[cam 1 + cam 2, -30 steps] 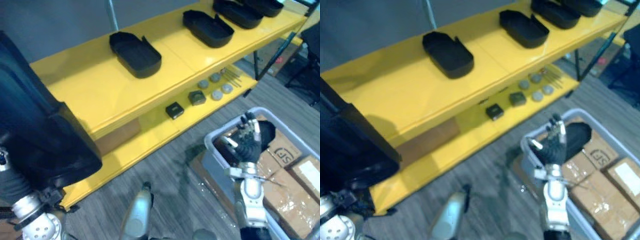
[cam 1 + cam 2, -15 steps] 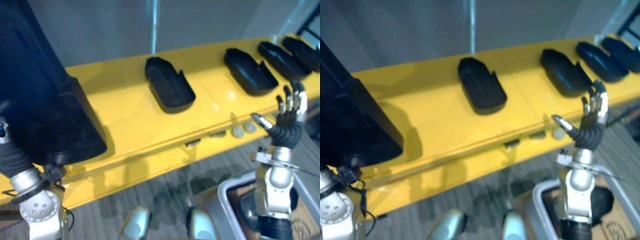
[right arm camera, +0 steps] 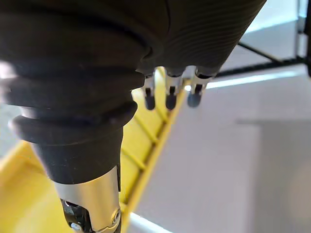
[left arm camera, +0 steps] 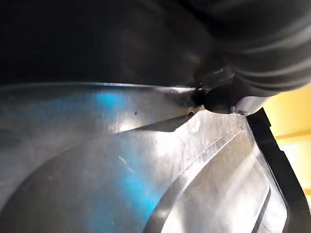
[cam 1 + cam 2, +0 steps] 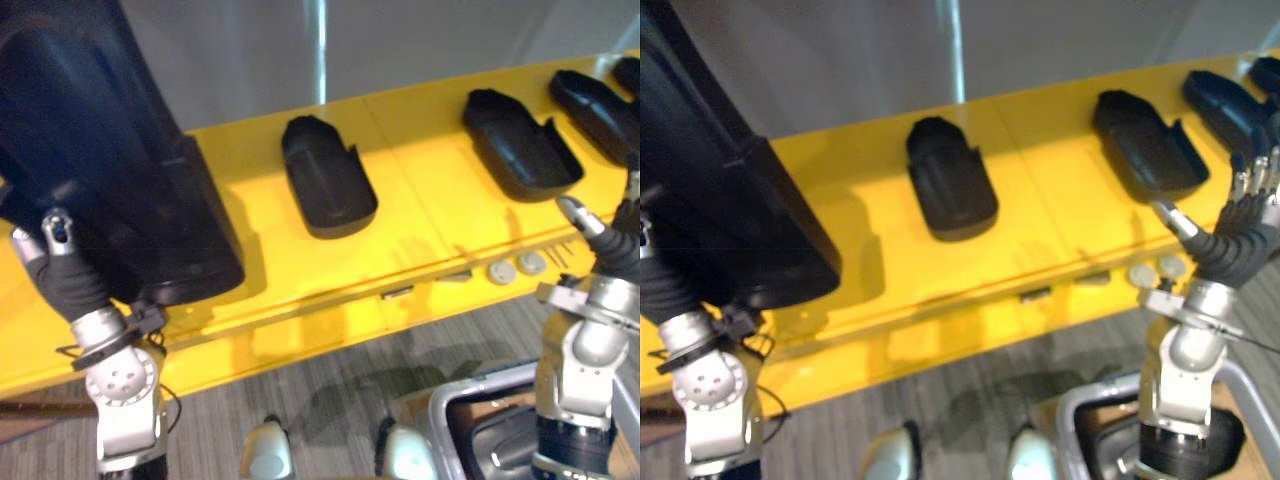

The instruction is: Walk over and take plastic housings, then place them on the shelf

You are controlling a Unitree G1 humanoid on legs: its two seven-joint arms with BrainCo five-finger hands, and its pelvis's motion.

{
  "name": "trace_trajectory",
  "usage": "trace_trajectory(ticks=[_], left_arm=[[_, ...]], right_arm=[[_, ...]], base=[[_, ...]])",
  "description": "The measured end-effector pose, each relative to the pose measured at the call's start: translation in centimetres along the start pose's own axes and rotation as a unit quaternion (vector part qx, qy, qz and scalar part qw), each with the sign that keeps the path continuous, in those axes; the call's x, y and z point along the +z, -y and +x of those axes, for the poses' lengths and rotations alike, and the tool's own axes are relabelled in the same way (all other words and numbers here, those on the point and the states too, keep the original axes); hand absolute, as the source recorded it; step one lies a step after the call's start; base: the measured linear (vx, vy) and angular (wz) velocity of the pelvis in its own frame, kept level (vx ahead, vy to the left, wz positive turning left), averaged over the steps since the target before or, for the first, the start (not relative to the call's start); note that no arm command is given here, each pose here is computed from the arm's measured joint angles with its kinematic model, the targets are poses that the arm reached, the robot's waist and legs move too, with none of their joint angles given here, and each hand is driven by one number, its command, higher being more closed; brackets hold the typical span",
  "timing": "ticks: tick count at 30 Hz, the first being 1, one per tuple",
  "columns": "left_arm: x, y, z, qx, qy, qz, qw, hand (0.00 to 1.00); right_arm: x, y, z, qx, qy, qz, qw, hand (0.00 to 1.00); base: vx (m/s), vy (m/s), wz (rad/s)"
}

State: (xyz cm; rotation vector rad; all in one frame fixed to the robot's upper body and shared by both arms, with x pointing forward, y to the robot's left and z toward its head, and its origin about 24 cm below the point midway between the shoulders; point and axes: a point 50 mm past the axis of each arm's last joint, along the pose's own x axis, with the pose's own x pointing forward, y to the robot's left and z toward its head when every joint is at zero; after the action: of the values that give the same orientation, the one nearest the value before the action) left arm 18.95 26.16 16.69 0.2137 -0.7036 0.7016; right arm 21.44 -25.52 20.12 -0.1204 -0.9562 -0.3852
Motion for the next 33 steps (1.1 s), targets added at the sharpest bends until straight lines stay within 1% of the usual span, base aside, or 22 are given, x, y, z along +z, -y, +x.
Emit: trace_trajectory(ticks=[4,6,8,9,10,11,12,14,15,19,21,24,26,30,32,33], left_arm=[[-1.3,-1.0,0.3,-0.001,-0.058,0.049,0.997,1.0],[-2.5,-1.6,0.3,-0.011,-0.105,0.071,0.992,1.0],[-4.6,-2.8,0.4,-0.019,-0.169,0.106,0.98,1.0],[-6.5,-3.7,0.3,-0.026,-0.215,0.135,0.967,1.0],[-9.1,-5.1,0.2,-0.028,-0.282,0.155,0.946,1.0],[-9.6,-5.3,0.2,-0.028,-0.296,0.157,0.942,1.0],[-11.2,-6.1,0.3,-0.026,-0.339,0.17,0.925,1.0],[-12.9,-6.7,0.7,-0.02,-0.386,0.167,0.907,1.0],[-13.5,-6.7,1.3,-0.019,-0.402,0.16,0.901,1.0],[-14.3,-6.1,2.8,-0.029,-0.415,0.156,0.896,1.0],[-14.9,-4.9,3.8,-0.055,-0.43,0.159,0.887,1.0],[-15.5,-3.9,4.2,-0.074,-0.448,0.156,0.877,1.0],[-16.2,-2.7,4.5,-0.11,-0.473,0.162,0.859,1.0],[-16.4,-0.9,5.1,-0.16,-0.496,0.171,0.836,1.0],[-16.4,-0.5,5.5,-0.168,-0.51,0.172,0.826,1.0],[-16.3,-0.6,5.8,-0.175,-0.513,0.185,0.82,1.0]], right_arm=[[0.6,0.1,-0.5,0.009,0.004,-0.009,1.0,0.0],[0.5,0.2,-0.7,0.015,-0.004,-0.02,1.0,0.0],[0.2,0.2,-1.0,0.022,-0.025,-0.032,0.999,0.0],[-0.1,0.4,-1.2,0.024,-0.038,-0.035,0.998,0.0],[-0.3,0.6,-1.5,0.03,-0.054,-0.042,0.997,0.0],[-0.3,0.7,-1.5,0.032,-0.057,-0.043,0.997,0.0],[-0.4,0.9,-1.6,0.039,-0.064,-0.049,0.996,0.0],[-0.5,1.2,-1.6,0.043,-0.069,-0.042,0.996,0.0],[-0.5,1.3,-1.5,0.049,-0.072,-0.039,0.995,0.0],[-0.8,1.4,-1.8,0.072,-0.085,-0.035,0.993,0.0],[-1.4,1.4,-2.0,0.084,-0.1,-0.03,0.991,0.0],[-2.0,0.7,-2.1,0.106,-0.114,-0.014,0.988,0.0],[-2.6,0.1,-2.2,0.129,-0.129,-0.009,0.983,0.0],[-2.6,-1.0,-1.9,0.15,-0.125,0.01,0.981,0.0],[-2.8,-1.2,-1.8,0.154,-0.129,0.019,0.979,0.0],[-2.8,-1.1,-1.8,0.153,-0.13,0.022,0.979,0.0]], base=[[-0.01,0.067,0.01],[-0.01,0.04,0.01],[0.0,0.03,-0.1],[0.05,0.023,-0.18],[0.06,0.015,-0.17],[0.07,0.014,-0.23],[0.05,0.007,-0.14],[0.06,0.004,-0.14],[0.04,0.005,-0.22],[0.02,0.012,-0.16],[-0.02,0.016,-0.12],[-0.03,0.01,-0.14],[-0.05,-0.002,-0.23],[-0.02,0.001,-0.07],[-0.01,0.006,-0.08],[0.0,0.004,-0.09]])
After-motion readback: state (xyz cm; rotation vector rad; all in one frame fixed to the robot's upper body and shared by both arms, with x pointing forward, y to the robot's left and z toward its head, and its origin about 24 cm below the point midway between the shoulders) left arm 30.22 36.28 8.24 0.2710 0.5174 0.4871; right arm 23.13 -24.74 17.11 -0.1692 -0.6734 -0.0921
